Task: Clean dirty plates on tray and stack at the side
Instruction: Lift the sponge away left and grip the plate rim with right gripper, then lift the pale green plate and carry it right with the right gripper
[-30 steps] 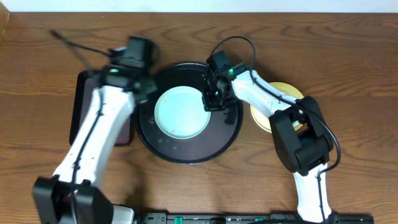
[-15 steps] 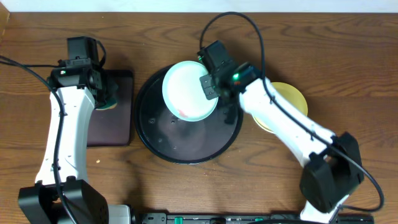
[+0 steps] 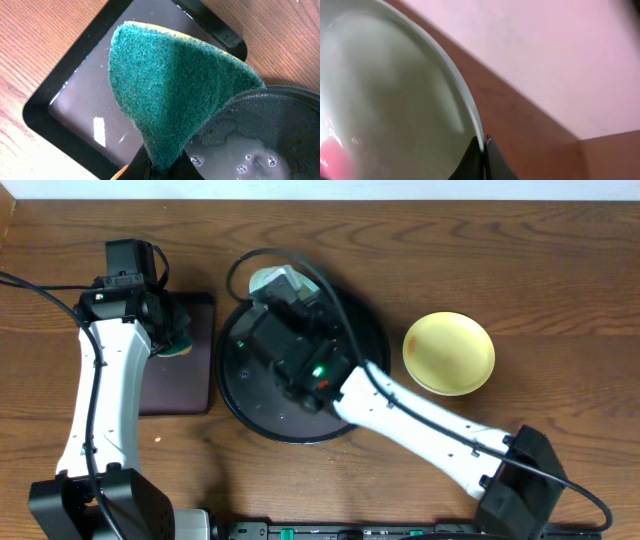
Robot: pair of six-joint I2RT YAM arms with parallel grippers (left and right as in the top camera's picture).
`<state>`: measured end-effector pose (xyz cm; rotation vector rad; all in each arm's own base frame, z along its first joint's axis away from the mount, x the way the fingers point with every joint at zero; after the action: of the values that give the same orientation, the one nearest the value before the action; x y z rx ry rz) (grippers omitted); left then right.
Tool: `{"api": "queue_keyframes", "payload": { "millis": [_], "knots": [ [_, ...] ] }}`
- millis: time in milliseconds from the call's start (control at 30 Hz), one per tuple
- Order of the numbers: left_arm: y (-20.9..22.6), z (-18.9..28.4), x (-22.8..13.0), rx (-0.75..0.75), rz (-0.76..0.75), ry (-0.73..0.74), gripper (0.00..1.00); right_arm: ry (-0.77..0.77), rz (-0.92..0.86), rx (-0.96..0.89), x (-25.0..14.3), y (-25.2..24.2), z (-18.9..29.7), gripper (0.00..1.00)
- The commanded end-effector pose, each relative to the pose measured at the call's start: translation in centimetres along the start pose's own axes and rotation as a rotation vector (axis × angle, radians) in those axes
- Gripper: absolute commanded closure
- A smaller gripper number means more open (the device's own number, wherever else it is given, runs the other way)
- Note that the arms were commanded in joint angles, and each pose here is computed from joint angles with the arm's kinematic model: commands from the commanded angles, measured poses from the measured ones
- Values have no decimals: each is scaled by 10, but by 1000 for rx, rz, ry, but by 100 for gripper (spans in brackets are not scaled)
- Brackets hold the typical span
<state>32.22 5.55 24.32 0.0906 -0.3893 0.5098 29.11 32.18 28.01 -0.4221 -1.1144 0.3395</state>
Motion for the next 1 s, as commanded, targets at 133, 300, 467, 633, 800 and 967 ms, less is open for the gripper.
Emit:
{"api": "queue_keyframes", "payload": {
  "millis": [133,300,467,633,800,967],
  "knots": [
    [0,1,3,-1,-6,-6,93,-97,-1,-277,23,-33,20,99],
    [0,1,3,-1,-6,-6,93,-99,-8,-251,24,-34,21,99],
    [0,1,3,0,-6,-4,93,-21,15,-77,9,-25,12,99],
    [1,-2,0,5,-8,9,93,218,-81,255,-22,-14,-8,99],
    [2,-4,-2,8,-9,17,93,402,-249,603,-28,-13,-25,99],
    [2,-4,-2,8,-9,17,93,464,-422,823,-21,-55,-47,99]
  ]
}}
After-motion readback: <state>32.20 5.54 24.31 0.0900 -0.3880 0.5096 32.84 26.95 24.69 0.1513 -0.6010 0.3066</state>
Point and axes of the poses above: each gripper's point midway between its finger pads, its own z axis back along the fingers, its own y axis along the line the jaws close on, x = y × z, the point moved 9 cm from there along z, back along the fingers, and after that the axes turned 12 degrees about -z, right-handed, at the moved point
